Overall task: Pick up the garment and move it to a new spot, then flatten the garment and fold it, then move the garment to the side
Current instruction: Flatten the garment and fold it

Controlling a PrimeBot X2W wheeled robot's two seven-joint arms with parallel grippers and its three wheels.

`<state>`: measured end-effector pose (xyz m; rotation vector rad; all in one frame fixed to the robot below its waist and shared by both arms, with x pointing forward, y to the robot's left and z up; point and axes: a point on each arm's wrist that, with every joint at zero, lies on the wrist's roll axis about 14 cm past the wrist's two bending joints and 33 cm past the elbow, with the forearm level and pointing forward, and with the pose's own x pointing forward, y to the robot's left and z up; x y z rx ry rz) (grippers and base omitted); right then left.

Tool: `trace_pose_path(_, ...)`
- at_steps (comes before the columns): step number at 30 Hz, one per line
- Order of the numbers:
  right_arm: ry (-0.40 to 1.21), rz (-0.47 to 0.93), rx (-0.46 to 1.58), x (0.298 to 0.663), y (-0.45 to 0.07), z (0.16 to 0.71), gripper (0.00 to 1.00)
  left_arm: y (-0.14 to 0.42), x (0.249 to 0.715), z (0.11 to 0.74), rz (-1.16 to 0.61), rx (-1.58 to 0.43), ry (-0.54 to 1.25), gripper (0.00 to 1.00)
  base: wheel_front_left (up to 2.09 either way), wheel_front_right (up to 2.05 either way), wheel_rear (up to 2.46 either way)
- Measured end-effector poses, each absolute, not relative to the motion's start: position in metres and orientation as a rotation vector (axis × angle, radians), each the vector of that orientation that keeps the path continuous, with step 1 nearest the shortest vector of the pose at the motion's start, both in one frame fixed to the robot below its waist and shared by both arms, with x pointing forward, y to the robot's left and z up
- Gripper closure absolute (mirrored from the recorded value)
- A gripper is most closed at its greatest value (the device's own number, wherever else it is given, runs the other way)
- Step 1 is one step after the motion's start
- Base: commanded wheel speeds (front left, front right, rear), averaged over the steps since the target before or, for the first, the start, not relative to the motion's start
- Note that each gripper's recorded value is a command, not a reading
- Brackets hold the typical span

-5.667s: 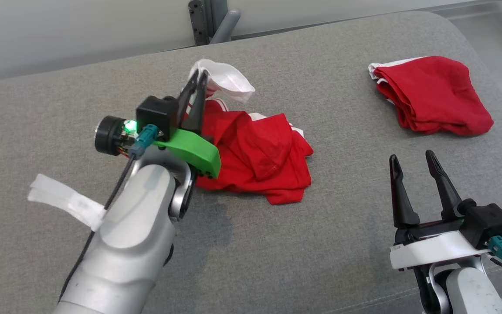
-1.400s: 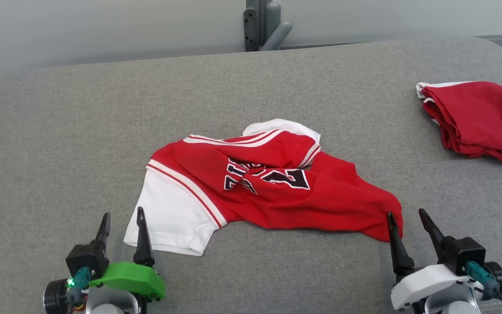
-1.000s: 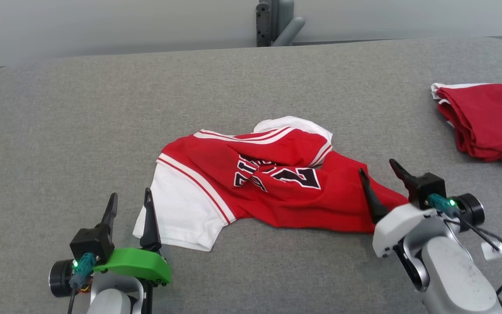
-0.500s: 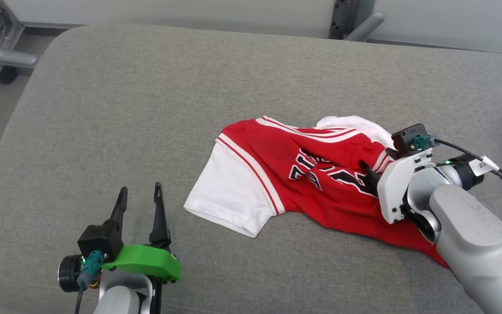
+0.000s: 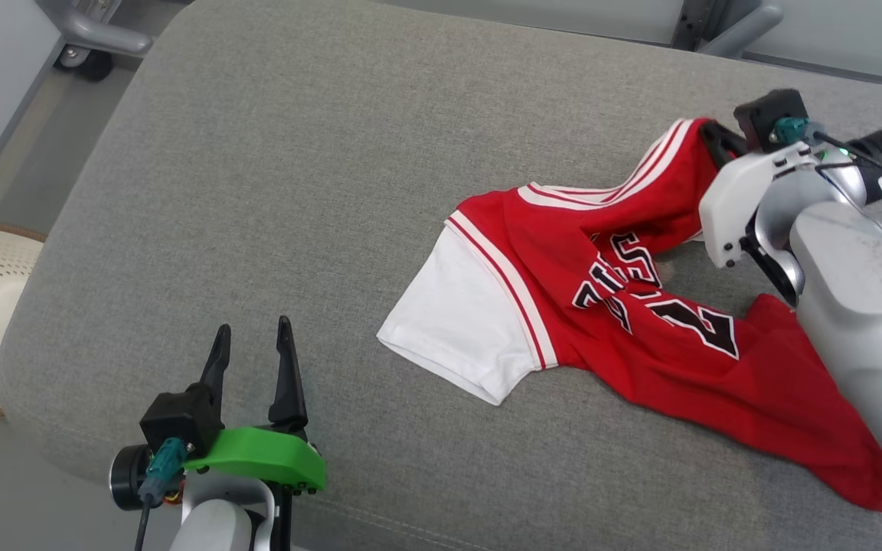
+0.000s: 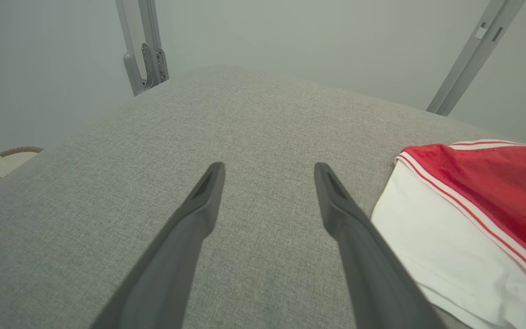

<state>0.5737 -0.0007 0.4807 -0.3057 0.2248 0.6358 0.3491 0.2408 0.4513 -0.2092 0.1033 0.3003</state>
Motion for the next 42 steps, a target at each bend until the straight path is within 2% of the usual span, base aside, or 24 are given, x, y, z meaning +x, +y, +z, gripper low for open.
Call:
trace_pose_path(11,-0.050,0.688,-0.368,0.613,0.057,0.567,1.00,0.247,0.344,0.453,0.325,-0.211,0.105,0.00,0.00,0.00,0.00)
trace_pose_path(18,-0.202,0.729,-0.366,0.622,0.096,0.616,1.00,0.257,0.334,0.452,0.371,-0.206,0.110,0.00,0.00,0.00,0.00)
trace_pose_path(21,-0.205,0.740,-0.370,0.622,0.108,0.619,1.00,0.261,0.330,0.453,0.387,-0.204,0.110,0.00,0.00,0.00,0.00)
trace_pose_path(24,-0.154,0.760,-0.384,0.617,0.115,0.599,0.99,0.263,0.328,0.453,0.397,-0.204,0.110,0.00,0.00,0.00,0.00)
trace_pose_path(26,-0.107,0.754,-0.387,0.617,0.110,0.581,0.52,0.263,0.328,0.453,0.397,-0.205,0.111,0.00,0.00,0.00,0.00)
trace_pose_path(27,-0.084,0.747,-0.392,0.618,0.105,0.572,0.00,0.262,0.329,0.453,0.397,-0.208,0.111,0.00,0.00,0.00,0.00)
trace_pose_path(34,0.032,0.670,-0.379,0.625,0.063,0.535,0.00,0.259,0.336,0.450,0.383,-0.208,0.118,0.00,0.00,0.00,0.00)
trace_pose_path(42,0.152,0.539,-0.236,0.615,0.005,0.506,0.00,0.242,0.352,0.448,0.312,-0.201,0.117,0.00,0.00,0.00,0.00)
